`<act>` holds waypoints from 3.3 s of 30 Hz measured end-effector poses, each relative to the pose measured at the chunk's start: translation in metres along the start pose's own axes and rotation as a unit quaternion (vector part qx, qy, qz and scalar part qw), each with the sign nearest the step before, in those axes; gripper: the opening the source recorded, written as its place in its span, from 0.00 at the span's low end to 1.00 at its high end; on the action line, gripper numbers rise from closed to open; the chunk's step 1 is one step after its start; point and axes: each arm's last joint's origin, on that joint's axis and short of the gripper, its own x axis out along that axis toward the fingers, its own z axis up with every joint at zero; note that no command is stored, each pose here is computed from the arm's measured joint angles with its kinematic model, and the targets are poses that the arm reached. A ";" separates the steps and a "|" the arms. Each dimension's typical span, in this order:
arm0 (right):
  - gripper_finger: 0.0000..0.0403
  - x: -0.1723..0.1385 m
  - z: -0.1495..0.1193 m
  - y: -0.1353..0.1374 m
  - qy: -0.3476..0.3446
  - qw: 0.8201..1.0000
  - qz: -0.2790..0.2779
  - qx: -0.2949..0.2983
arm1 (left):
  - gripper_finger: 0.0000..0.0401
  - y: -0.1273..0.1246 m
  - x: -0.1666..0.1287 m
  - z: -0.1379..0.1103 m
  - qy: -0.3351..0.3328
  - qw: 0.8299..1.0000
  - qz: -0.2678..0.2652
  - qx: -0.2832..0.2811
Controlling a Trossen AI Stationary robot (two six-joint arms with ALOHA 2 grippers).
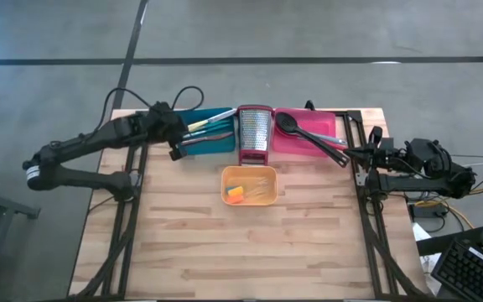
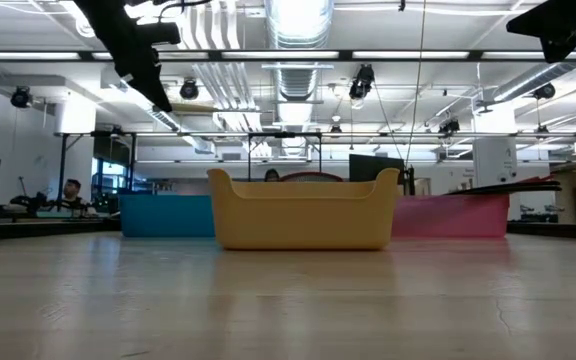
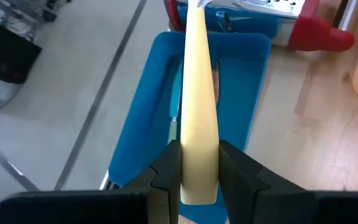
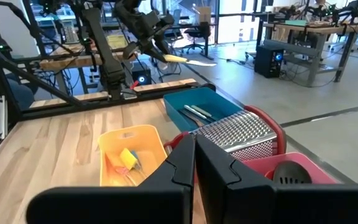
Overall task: Pick & Place Kitchen Items
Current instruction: Put the yellow table knife into the blue bin, then return to Home Position
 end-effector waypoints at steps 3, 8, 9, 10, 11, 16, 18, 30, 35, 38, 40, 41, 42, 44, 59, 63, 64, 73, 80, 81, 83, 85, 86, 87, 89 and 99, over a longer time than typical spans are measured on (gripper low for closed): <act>0.02 0.000 0.000 0.000 0.000 1.000 0.000 0.000 | 0.20 0.002 0.005 -0.001 0.003 1.000 -0.010 0.001; 0.02 0.000 0.000 0.000 0.000 1.000 0.000 0.000 | 0.20 0.006 0.025 -0.009 0.023 1.000 -0.005 0.002; 0.02 0.000 0.000 0.000 0.000 1.000 0.000 0.000 | 0.20 0.008 0.029 -0.011 0.028 1.000 -0.004 0.000; 0.02 0.000 0.000 0.000 0.000 1.000 0.000 0.000 | 0.20 0.010 0.033 -0.013 0.034 0.999 -0.005 -0.003; 0.02 0.000 0.000 0.000 0.000 1.000 0.000 0.000 | 0.20 0.012 0.037 -0.015 0.041 0.999 -0.007 -0.007; 0.02 0.000 0.000 0.000 0.000 1.000 0.000 0.000 | 0.20 0.022 0.057 -0.019 0.059 0.997 -0.040 -0.034; 0.02 0.000 0.000 0.000 0.000 1.000 0.000 0.000 | 0.20 0.024 0.067 -0.022 0.073 0.995 -0.059 -0.041; 0.02 0.000 0.000 0.000 0.000 1.000 0.000 0.000 | 0.20 0.032 0.125 -0.041 0.179 0.979 -0.078 -0.058; 0.02 0.000 0.000 0.000 0.000 1.000 0.000 0.000 | 0.20 0.032 0.143 -0.048 0.212 0.971 -0.087 -0.065; 0.02 0.000 0.000 0.000 0.000 1.000 0.000 0.000 | 0.20 0.032 0.152 -0.050 0.222 0.968 -0.092 -0.068; 0.02 0.000 0.000 0.000 0.000 1.000 0.000 0.000 | 0.20 0.031 0.158 -0.052 0.229 0.966 -0.101 -0.072; 0.02 0.000 0.000 0.000 0.000 1.000 0.000 0.000 | 0.20 0.031 0.160 -0.052 0.233 0.964 -0.105 -0.072; 0.02 0.000 0.000 0.000 0.000 1.000 0.000 0.000 | 0.20 0.030 0.162 -0.053 0.236 0.963 -0.108 -0.072; 0.02 0.000 0.000 0.000 0.000 1.000 0.000 0.000 | 0.20 0.029 0.166 -0.054 0.241 0.961 -0.111 -0.072; 0.02 0.000 0.000 0.000 0.000 1.000 0.000 0.000 | 0.58 0.035 0.161 -0.045 0.234 0.962 -0.097 -0.107; 0.02 0.000 0.000 0.000 0.000 1.000 0.000 0.000 | 0.67 0.038 0.145 -0.037 0.227 0.960 -0.094 -0.132; 0.02 0.000 0.000 0.000 0.000 1.000 0.000 0.000 | 0.68 0.039 0.139 -0.033 0.216 0.961 -0.097 -0.141; 0.02 0.000 0.000 0.000 0.000 1.000 0.000 0.000 | 0.69 0.031 0.067 0.024 -0.051 0.965 -0.205 -0.157; 0.02 0.000 0.000 0.000 0.000 1.000 0.000 0.000 | 0.69 0.014 -0.008 0.048 -0.228 0.916 -0.277 -0.178; 0.02 0.000 0.000 0.000 0.000 1.000 0.000 0.000 | 0.69 0.013 -0.016 0.048 -0.245 0.912 -0.280 -0.175; 0.02 0.000 0.000 0.000 0.000 1.000 0.000 0.000 | 0.69 0.012 -0.032 0.045 -0.267 0.905 -0.285 -0.168; 0.02 0.000 0.000 0.000 0.000 1.000 0.000 0.000 | 0.69 0.013 -0.044 0.042 -0.285 0.900 -0.285 -0.164; 0.02 0.000 0.000 0.000 0.000 1.000 0.000 0.000 | 0.69 0.014 -0.049 0.040 -0.293 0.898 -0.285 -0.163; 0.02 0.000 0.000 0.000 0.000 1.000 0.000 0.000 | 0.69 0.015 -0.055 0.038 -0.302 0.896 -0.284 -0.159; 0.02 0.000 0.000 0.000 0.000 1.000 0.000 0.000 | 0.69 0.016 -0.065 0.033 -0.326 0.891 -0.289 -0.127; 0.02 0.000 0.000 0.000 0.000 1.000 0.000 0.000 | 0.69 -0.042 -0.058 -0.015 -0.433 0.809 -0.392 0.062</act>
